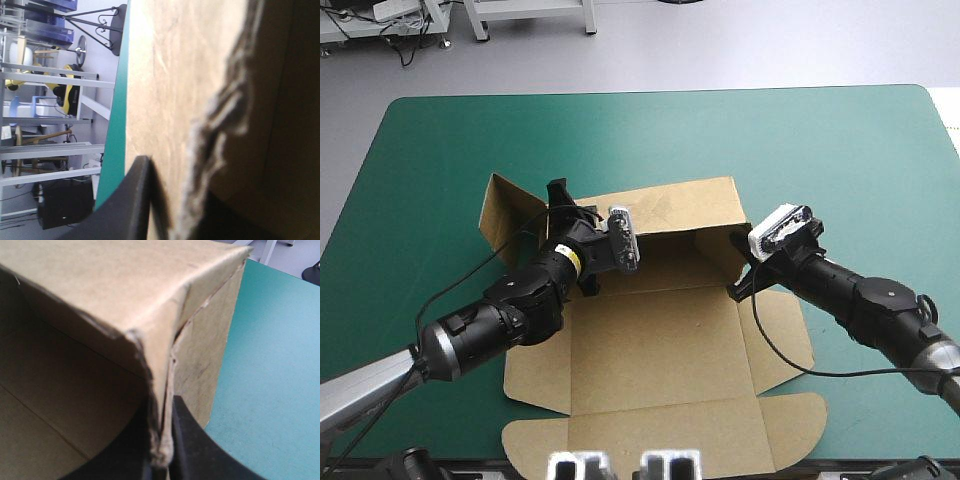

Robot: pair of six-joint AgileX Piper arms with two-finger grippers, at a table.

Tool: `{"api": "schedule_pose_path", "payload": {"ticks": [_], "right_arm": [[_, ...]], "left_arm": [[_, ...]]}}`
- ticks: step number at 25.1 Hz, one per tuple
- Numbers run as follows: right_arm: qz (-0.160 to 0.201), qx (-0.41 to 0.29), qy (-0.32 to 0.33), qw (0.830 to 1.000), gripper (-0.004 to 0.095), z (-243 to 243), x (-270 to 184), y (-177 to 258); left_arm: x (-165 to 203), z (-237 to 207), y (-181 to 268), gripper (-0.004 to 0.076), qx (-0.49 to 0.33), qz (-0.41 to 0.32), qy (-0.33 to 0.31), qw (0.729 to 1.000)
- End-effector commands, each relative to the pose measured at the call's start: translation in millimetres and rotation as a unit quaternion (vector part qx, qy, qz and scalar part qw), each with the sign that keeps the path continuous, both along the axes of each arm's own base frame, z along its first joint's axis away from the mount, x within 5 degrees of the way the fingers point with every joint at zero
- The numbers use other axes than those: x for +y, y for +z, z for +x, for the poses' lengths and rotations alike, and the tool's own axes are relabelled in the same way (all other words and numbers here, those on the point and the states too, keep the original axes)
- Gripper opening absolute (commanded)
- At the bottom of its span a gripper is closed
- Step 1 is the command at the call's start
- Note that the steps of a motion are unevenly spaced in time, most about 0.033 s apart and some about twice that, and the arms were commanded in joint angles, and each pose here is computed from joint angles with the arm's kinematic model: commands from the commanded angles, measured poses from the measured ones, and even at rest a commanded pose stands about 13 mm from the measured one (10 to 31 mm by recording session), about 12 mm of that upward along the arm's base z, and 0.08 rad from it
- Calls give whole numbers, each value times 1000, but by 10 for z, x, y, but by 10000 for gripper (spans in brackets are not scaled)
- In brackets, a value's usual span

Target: Fold the box

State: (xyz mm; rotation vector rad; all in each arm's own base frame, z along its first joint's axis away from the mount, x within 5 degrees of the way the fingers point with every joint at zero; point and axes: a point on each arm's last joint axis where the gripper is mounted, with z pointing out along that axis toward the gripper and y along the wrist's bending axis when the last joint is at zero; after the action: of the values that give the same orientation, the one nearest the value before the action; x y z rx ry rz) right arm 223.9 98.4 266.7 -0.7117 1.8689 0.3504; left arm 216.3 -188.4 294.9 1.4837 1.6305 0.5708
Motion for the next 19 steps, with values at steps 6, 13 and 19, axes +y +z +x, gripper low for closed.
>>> {"api": "schedule_pose_path", "payload": {"ticks": [6, 13, 19], "right_arm": [[77, -9, 18, 997, -25, -25, 75, 201], [74, -7, 11, 997, -25, -18, 64, 196], [65, -7, 0, 998, -25, -6, 44, 185]], "left_arm": [[-55, -335, 406, 482, 47, -114, -4, 992], [-212, -991, 736, 482, 85, -118, -88, 985], [-139, -1187, 1279, 400, 128, -184, -77, 972]]}}
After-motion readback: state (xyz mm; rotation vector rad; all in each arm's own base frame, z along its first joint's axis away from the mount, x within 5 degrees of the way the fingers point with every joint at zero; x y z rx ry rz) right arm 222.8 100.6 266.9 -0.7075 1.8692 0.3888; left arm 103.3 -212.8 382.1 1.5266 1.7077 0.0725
